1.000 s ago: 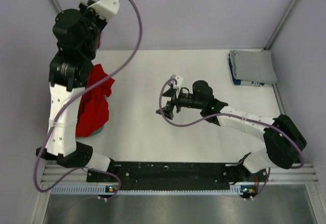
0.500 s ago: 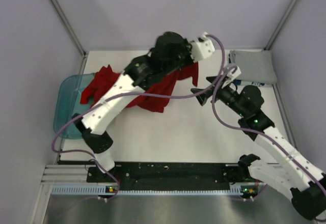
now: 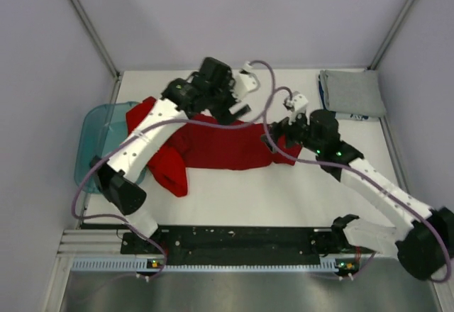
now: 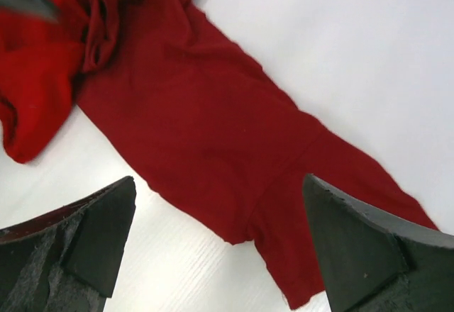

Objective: Fold and stack the t-shirts

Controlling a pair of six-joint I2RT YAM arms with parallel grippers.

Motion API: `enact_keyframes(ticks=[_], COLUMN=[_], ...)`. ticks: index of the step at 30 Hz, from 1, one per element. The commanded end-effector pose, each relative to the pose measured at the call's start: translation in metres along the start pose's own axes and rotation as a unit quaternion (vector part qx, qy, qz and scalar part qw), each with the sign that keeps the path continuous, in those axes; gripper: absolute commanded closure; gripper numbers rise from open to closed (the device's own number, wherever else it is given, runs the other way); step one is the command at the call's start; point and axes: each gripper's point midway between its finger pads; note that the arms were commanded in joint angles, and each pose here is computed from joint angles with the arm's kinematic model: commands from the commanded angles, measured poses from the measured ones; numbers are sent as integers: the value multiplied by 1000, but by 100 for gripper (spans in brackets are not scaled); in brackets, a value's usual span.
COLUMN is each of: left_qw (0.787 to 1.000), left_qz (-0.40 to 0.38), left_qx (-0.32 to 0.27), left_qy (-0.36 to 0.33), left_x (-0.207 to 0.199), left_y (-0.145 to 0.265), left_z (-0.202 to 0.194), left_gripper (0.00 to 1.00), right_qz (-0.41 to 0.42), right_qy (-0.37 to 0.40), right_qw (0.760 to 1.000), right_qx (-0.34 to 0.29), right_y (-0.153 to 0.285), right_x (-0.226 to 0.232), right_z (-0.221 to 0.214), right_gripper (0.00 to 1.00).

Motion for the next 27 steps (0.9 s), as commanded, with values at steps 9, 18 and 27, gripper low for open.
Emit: enact_keyframes(ticks=[9, 18, 27], left_qw=[944, 893, 906], left_qz=[149, 205, 164], left_qx=[249, 324, 254], left_qy=[157, 234, 295], left_x=[-4, 6, 24], left_y=[137, 112, 68], left_z=[-248, -354, -364], left_gripper=[1, 1, 1], right_qz=[-42, -79, -103], right_qy=[58, 64, -51], right_qw=[966, 926, 926], right_qx=[247, 362, 361], right_y=[-148, -174, -142], right_x=[2, -10, -44], right_z=[-96, -180, -194], right_gripper=[4, 12, 100])
Point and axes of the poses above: each gripper's point midway between its finger pads, its own y axis back along the fingers, its own x axis along the line the jaws close on, z = x × y, and after that the axes turned 7 degrees about -y, right-handed
